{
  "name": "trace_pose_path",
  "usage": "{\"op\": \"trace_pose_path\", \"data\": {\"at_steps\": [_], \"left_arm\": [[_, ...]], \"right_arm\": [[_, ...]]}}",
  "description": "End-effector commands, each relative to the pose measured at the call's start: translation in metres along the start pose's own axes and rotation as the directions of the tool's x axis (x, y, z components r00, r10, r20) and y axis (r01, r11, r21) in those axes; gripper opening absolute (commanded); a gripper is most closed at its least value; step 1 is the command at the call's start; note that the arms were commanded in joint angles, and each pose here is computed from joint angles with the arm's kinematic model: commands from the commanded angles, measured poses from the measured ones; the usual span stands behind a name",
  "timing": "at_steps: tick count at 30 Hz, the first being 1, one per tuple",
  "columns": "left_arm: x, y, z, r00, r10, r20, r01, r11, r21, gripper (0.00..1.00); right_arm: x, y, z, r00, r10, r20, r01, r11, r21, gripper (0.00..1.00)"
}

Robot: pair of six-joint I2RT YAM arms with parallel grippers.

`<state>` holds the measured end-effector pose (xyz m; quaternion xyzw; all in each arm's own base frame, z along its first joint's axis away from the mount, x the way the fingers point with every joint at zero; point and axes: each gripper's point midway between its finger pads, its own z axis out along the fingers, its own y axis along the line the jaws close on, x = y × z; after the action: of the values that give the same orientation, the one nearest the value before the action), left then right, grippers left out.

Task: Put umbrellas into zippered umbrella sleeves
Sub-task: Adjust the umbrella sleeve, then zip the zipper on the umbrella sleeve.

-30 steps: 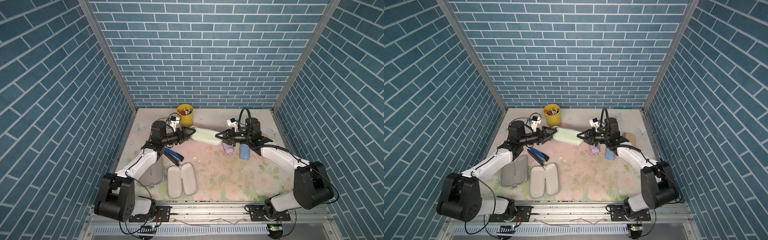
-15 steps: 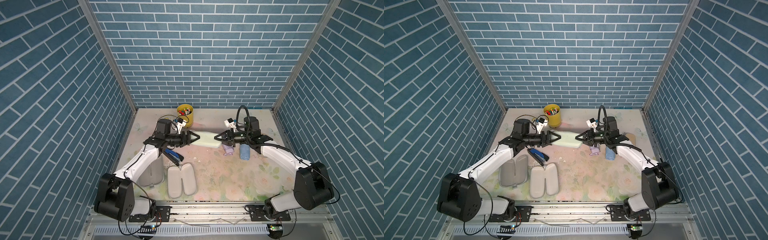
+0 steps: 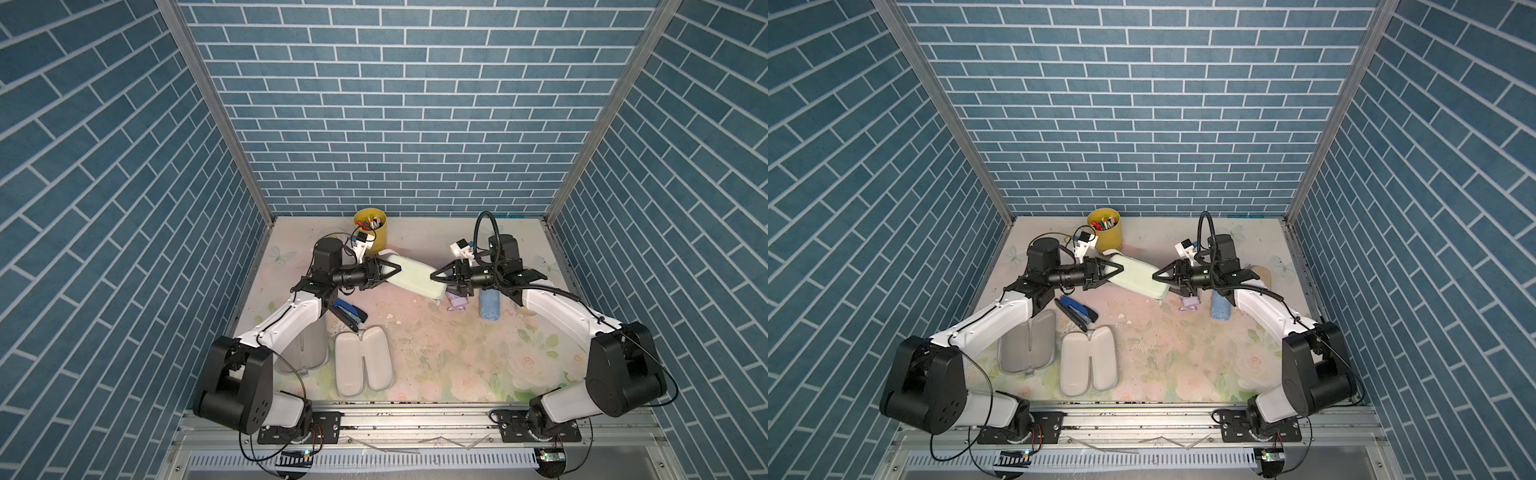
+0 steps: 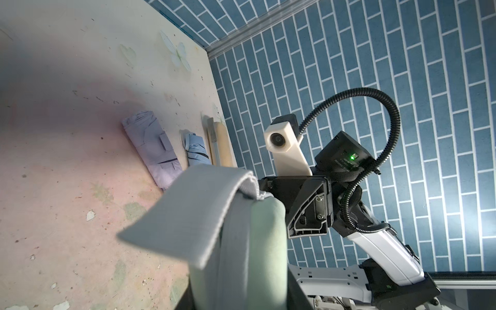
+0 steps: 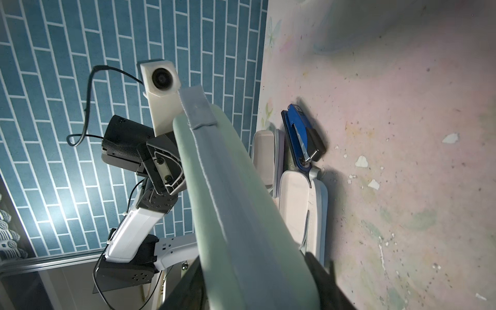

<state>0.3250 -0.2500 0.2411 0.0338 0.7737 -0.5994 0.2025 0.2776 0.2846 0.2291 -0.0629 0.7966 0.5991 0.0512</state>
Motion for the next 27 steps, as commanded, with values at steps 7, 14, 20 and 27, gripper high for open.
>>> {"op": "trace_pose_path", "data": {"at_steps": [7,14,20,27], "left_arm": [[-0.019,0.023,-0.001,0.983,-0.091,0.159,0.101,0.993,-0.061,0.25],[-0.031,0.015,-0.001,0.963,-0.061,0.263,0.087,0.992,-0.089,0.25],[-0.026,0.013,0.000,0.963,-0.060,0.262,0.087,0.992,-0.095,0.25],[-0.022,0.010,0.002,0.965,-0.062,0.255,0.088,0.992,-0.091,0.23]], "right_arm": [[0.019,-0.034,-0.030,0.963,-0.247,0.111,0.200,0.925,0.325,0.63],[0.019,-0.057,-0.032,0.742,-0.668,0.057,0.462,0.571,0.679,0.48],[0.004,-0.060,-0.012,0.693,-0.719,-0.043,0.522,0.461,0.717,0.45],[-0.020,-0.060,0.003,0.675,-0.737,-0.029,0.511,0.439,0.739,0.34]]}}
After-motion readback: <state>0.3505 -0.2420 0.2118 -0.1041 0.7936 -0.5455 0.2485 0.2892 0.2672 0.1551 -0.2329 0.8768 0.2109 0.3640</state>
